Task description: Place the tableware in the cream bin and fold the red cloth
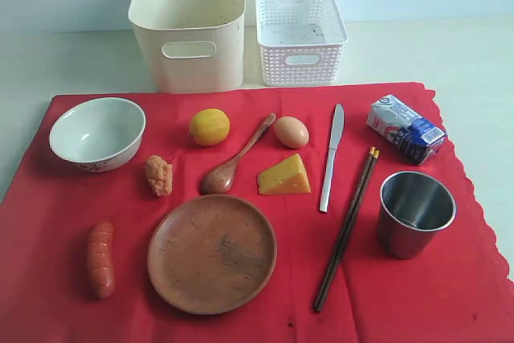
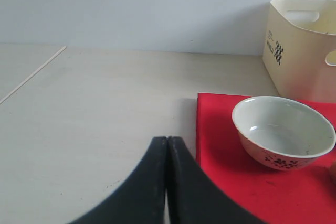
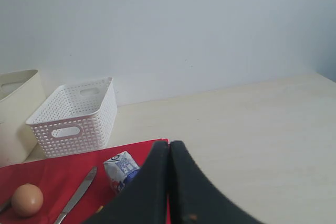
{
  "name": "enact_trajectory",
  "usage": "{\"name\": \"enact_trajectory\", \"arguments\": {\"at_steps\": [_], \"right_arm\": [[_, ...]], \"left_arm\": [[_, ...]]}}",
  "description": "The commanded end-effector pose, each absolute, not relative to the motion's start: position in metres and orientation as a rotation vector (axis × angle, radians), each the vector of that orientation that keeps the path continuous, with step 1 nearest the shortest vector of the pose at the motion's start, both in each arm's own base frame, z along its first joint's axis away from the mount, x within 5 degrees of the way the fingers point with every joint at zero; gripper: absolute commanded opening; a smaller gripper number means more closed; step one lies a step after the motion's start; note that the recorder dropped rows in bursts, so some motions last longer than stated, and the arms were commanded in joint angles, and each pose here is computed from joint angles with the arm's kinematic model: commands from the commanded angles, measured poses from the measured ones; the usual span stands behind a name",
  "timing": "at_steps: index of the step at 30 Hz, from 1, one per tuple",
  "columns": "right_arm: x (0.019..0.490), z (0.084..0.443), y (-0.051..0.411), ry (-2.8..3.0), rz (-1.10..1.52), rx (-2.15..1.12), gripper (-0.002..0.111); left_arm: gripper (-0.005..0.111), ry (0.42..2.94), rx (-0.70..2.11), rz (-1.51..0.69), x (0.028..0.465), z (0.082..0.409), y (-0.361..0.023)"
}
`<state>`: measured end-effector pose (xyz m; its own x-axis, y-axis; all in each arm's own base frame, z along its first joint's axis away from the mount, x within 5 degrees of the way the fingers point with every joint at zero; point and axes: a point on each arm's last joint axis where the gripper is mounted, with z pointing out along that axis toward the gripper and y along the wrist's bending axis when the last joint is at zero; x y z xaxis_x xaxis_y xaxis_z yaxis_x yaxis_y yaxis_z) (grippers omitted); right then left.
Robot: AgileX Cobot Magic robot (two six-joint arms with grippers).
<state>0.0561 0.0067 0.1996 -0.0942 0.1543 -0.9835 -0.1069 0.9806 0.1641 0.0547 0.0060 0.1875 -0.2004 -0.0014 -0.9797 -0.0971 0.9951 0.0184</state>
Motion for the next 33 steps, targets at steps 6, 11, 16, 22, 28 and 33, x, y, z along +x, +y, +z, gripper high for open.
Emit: {"name": "enact_trajectory", "arguments": {"at_steps": [6,11,16,22,28,33], "right_arm": [[0.0560,0.2042,0.0069,1.586,0.221,0.027,0.000],[0.0560,0.2038,0.0072,1.591,0.252,0.053,0.000],[0.0560,0.2033,0.0074,1.598,0.263,0.063,0.000],[0.0558,0.1998,0.0075,1.636,0.260,0.064,0.000],[0.0558,0.1989,0.0075,1.646,0.259,0.064,0.000],[0.0558,0.1997,0.0077,1.637,0.274,0.075,0.000]], "left_arm": [[0.001,1.758,-0.084,0.080,0.0545,0.1882,0.0060],[0.001,1.758,-0.084,0.080,0.0545,0.1882,0.0060],[0.001,1.758,-0.084,0.080,0.0545,0.1882,0.0060],[0.001,1.758,-0.084,0.080,0.0545,0.1882,0.0060],[0.001,1.758,-0.084,0.080,0.0545,0.1882,0.0060],[0.001,1.758,-0.084,0.080,0.0545,0.1882,0.0060]]}}
